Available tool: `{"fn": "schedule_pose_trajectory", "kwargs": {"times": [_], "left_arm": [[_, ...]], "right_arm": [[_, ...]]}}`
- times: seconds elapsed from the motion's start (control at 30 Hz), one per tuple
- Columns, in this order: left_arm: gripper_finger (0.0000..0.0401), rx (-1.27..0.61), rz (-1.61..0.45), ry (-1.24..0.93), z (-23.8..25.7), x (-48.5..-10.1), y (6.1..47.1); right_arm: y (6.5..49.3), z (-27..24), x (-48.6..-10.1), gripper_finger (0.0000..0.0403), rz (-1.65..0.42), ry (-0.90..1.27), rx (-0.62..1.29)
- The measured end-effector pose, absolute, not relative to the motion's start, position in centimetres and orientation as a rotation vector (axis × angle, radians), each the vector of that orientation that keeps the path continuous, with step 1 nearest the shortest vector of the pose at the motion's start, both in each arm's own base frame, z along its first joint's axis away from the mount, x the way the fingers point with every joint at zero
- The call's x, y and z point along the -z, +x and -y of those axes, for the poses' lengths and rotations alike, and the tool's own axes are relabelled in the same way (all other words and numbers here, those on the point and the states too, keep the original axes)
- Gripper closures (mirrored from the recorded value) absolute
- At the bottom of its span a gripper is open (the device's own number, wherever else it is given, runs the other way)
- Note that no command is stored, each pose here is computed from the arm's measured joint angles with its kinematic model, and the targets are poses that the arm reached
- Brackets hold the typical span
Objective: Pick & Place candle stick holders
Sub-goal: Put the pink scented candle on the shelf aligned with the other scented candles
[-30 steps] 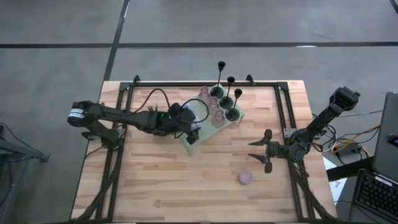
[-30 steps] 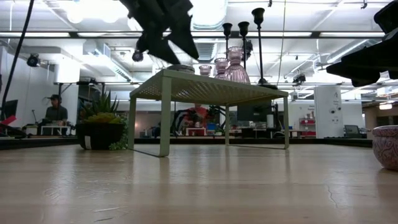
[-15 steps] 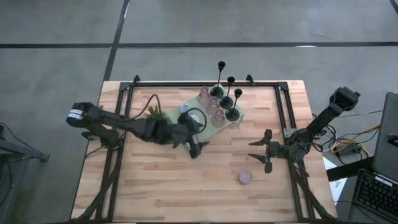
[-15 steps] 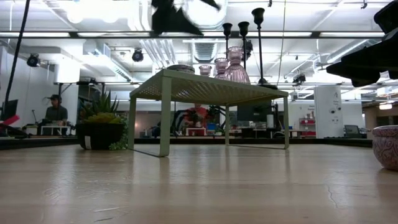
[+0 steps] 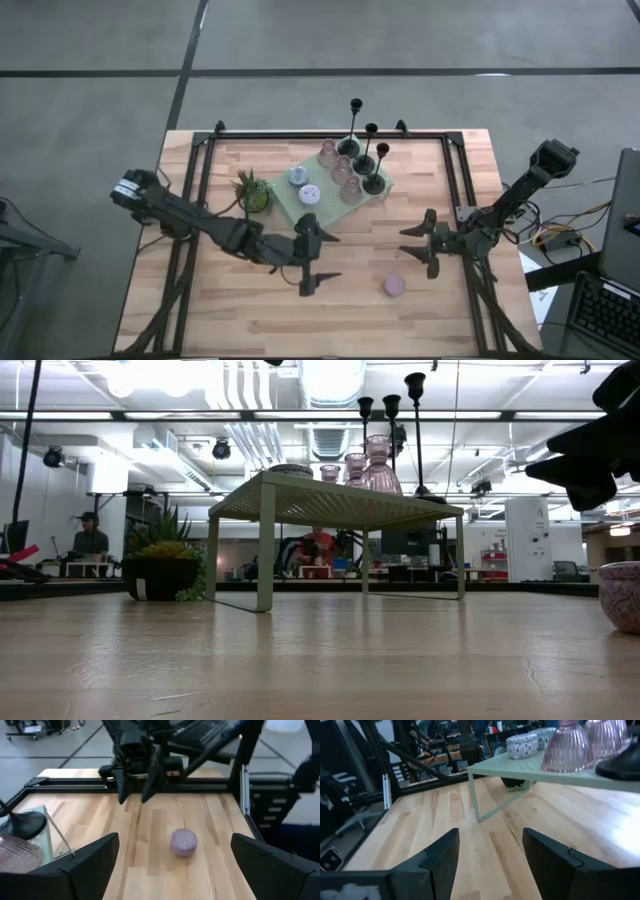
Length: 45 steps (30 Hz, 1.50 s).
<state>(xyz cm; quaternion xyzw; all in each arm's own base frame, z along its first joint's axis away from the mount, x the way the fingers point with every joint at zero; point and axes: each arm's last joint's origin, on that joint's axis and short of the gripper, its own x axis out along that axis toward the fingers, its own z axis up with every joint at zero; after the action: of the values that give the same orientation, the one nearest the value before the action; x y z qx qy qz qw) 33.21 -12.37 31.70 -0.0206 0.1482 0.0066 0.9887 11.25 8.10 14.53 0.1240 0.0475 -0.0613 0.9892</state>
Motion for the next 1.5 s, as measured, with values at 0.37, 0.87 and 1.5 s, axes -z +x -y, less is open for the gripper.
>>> {"fn": "schedule_pose_trajectory", "kwargs": {"times": [0.37, 0.87, 1.5], "left_arm": [[0.0015, 0.039, -0.264, -0.099, 14.4, -28.1, 32.3], [0.0161, 0.118, -0.182, -0.017, 15.7, -26.3, 29.6], [0.0388, 0.085, -0.144, -0.009, 13.5, -26.5, 25.9]], "right_arm": [[11.3, -8.2, -14.6, 0.0193, -0.099, 0.34, 0.08], [12.2, -9.8, -16.6, 0.0193, -0.197, 0.346, -0.111], [12.5, -10.5, -17.7, 0.0193, -0.405, 0.373, -0.086]]}}
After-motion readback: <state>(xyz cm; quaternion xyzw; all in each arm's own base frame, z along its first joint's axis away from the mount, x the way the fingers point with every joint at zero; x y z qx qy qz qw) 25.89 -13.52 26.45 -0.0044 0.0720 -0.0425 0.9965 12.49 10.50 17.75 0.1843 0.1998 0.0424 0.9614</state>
